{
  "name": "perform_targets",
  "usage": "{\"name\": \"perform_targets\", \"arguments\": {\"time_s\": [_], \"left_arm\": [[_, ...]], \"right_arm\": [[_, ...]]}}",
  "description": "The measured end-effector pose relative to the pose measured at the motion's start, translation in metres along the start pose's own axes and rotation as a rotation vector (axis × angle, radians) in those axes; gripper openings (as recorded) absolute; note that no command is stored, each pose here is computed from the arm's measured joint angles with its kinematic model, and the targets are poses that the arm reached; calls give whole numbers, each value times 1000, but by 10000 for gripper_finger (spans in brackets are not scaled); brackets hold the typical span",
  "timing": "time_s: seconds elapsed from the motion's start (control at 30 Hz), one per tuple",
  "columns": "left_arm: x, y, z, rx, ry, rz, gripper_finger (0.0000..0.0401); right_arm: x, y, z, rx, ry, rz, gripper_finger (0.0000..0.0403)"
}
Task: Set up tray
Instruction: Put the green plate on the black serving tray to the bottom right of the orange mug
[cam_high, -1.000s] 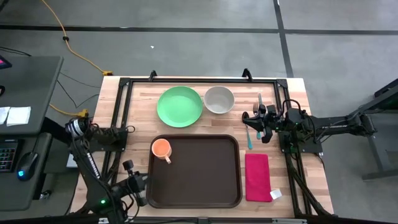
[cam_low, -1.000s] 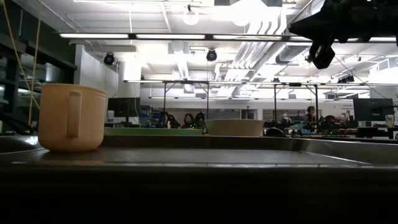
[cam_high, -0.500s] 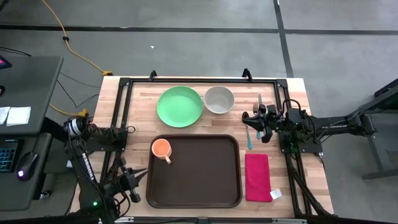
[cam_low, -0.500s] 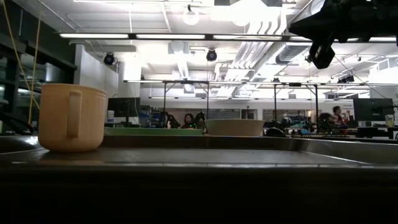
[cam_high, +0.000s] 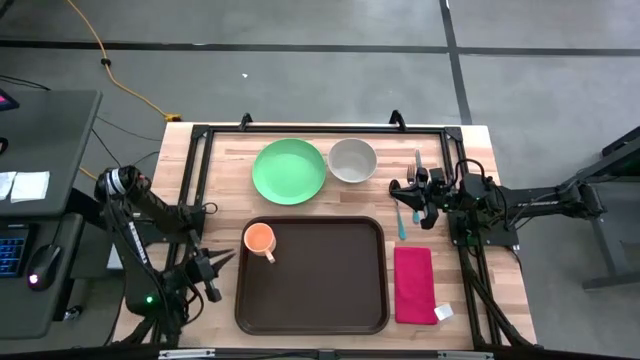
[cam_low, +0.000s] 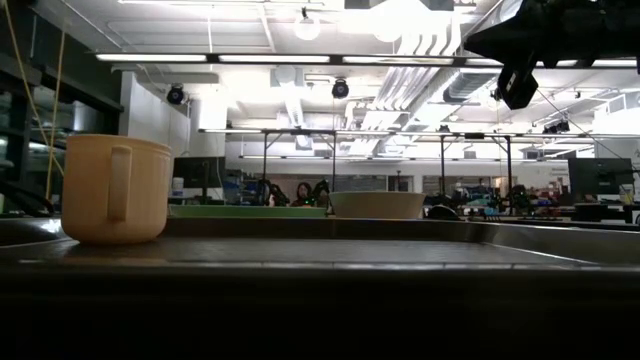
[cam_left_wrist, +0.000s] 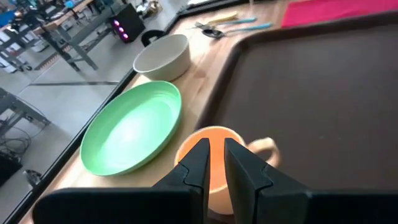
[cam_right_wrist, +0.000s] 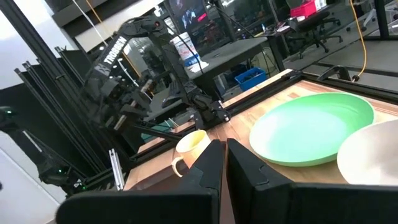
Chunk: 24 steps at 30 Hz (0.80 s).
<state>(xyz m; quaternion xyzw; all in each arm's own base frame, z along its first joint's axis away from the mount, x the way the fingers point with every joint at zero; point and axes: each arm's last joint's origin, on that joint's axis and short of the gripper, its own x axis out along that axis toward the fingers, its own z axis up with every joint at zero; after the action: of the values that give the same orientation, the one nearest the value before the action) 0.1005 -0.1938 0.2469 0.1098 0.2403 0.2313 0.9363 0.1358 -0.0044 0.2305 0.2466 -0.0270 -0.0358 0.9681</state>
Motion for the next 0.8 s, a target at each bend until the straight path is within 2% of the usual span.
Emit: {"name": "perform_targets", "arguments": {"time_s": [0.2,0.43,0.8], "left_arm": [[10,17,-18,-37,-15,16,79],[16,21,-31,-50,-19,11,79],[23,28,-46,-108,42,8,79]], "right_arm": [[0,1,2,-5,-17,9,0],[0,1,2,-8,-21,20,0],[0,4,5,-84,-51,49,0]]}}
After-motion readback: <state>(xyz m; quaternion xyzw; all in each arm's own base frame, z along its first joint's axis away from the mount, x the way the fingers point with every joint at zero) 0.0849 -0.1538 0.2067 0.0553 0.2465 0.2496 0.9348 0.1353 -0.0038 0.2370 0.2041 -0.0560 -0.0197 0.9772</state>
